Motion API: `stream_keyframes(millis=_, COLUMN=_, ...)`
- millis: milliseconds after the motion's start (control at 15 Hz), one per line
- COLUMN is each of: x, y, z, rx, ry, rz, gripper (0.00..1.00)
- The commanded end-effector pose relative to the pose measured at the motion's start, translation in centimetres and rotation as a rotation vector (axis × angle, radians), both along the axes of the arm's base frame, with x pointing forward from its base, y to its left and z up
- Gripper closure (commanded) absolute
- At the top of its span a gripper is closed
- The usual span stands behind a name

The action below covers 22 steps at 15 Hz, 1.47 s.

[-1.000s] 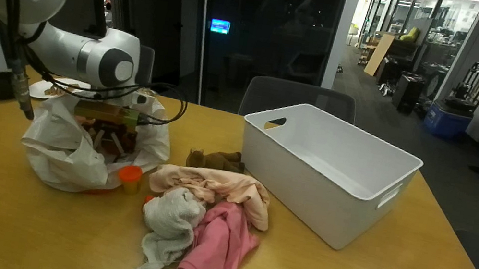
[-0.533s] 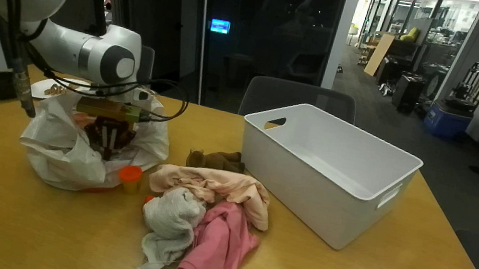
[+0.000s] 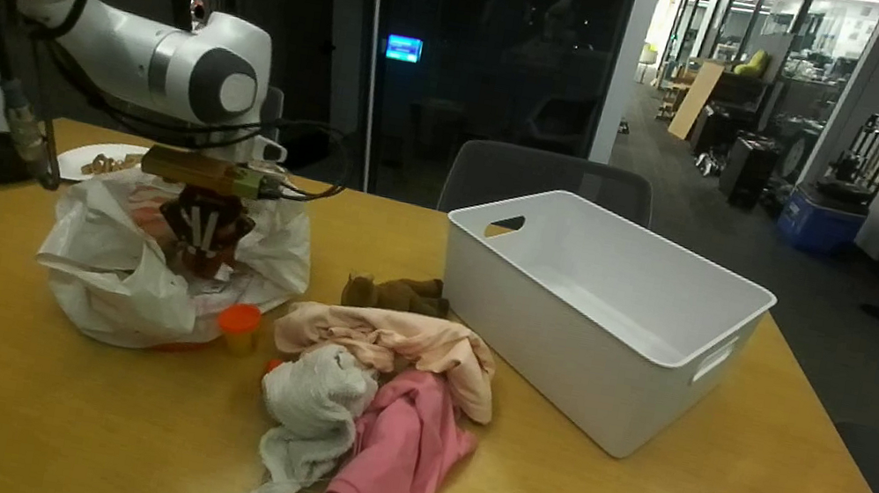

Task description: Remove the moose and toy vegetable from the plastic bag and put it on the table

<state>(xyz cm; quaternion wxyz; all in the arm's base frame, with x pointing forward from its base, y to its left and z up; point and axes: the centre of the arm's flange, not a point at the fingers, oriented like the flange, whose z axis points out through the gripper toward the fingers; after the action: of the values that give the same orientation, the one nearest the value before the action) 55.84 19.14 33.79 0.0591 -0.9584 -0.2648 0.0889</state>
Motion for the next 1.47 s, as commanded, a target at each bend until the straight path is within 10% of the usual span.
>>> stream_keyframes(millis=0, x=-1.3, y=-2.0, z=6.6, rx=-0.057, ry=0.012, rz=-0.07, gripper=1.0)
stream_keyframes(millis=400, x=-3.8, y=-3.9, z=12.6, rx=-0.102, ry=-0.006, rz=-0.149, gripper=1.0)
stream_keyframes(millis=533, x=-4.2, y=-3.5, z=12.2, rx=-0.085, ry=0.001, rz=-0.15, gripper=0.72)
stream_keyframes(millis=1067, x=-1.5, y=-1.5, z=4.7, rx=-0.024, ry=0.043, rz=-0.054, gripper=0.13)
stream_keyframes(millis=1400, x=0.6, y=1.5, z=3.1, rx=0.161, ry=0.014, rz=0.001, gripper=0.0)
